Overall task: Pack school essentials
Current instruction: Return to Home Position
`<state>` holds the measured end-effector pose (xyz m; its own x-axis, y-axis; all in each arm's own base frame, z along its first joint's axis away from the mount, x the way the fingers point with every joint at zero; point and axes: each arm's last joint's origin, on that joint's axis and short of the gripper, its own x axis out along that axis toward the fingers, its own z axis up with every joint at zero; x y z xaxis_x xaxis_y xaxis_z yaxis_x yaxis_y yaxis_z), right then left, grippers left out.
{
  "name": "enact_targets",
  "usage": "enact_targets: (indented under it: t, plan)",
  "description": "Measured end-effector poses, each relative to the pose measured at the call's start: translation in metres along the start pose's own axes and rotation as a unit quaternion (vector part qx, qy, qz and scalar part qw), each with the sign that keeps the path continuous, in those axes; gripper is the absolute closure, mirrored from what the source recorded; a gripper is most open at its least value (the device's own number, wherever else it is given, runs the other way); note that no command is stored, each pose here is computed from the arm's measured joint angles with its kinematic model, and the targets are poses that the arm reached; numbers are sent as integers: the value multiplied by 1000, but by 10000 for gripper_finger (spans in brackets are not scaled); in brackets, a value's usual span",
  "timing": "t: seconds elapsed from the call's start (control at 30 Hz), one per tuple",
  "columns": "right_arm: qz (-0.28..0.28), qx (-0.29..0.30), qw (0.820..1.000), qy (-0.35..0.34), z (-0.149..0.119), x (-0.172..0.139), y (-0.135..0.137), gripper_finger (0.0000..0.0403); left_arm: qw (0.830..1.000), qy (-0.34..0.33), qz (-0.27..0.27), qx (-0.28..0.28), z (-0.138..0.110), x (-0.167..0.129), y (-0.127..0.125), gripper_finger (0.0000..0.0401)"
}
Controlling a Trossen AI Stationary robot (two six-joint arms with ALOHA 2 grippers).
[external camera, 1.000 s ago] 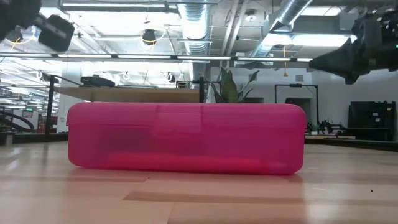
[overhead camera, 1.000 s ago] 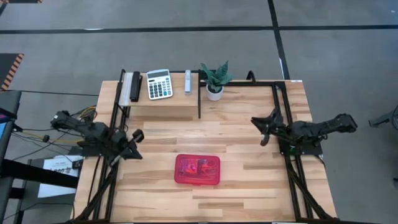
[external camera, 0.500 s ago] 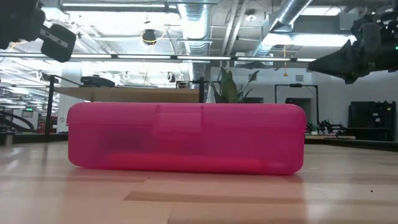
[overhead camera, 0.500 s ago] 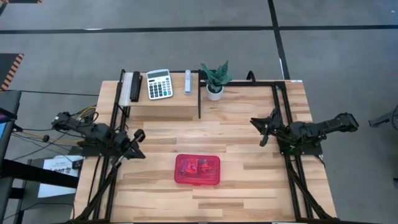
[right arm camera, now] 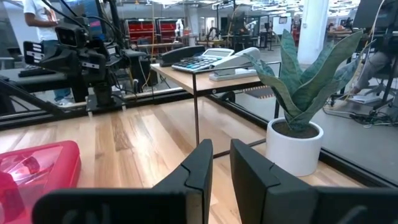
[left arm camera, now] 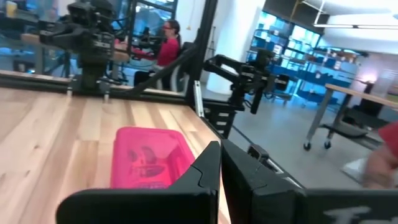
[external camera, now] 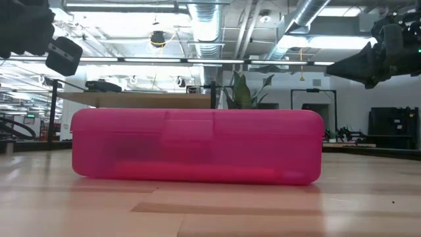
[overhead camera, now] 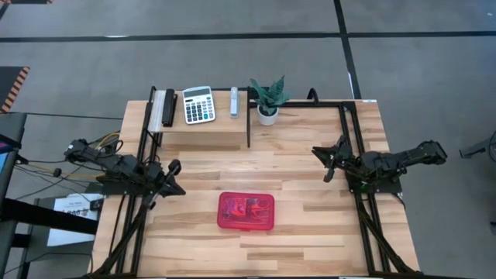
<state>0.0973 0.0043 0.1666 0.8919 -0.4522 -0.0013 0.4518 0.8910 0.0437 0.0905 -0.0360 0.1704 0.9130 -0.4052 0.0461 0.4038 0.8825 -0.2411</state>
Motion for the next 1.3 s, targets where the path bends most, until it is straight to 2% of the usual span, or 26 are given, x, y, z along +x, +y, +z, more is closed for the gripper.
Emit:
enact_targets:
  t: [0.23, 1.3]
  plan:
    - [0, 0, 1000, 0, 0, 0, 0, 329, 1000, 0, 23, -1, -1, 0, 2, 401]
    - [0, 0, 1000, 0, 0, 0, 0, 329, 1000, 0, 23, -1, -1, 0, 2, 401]
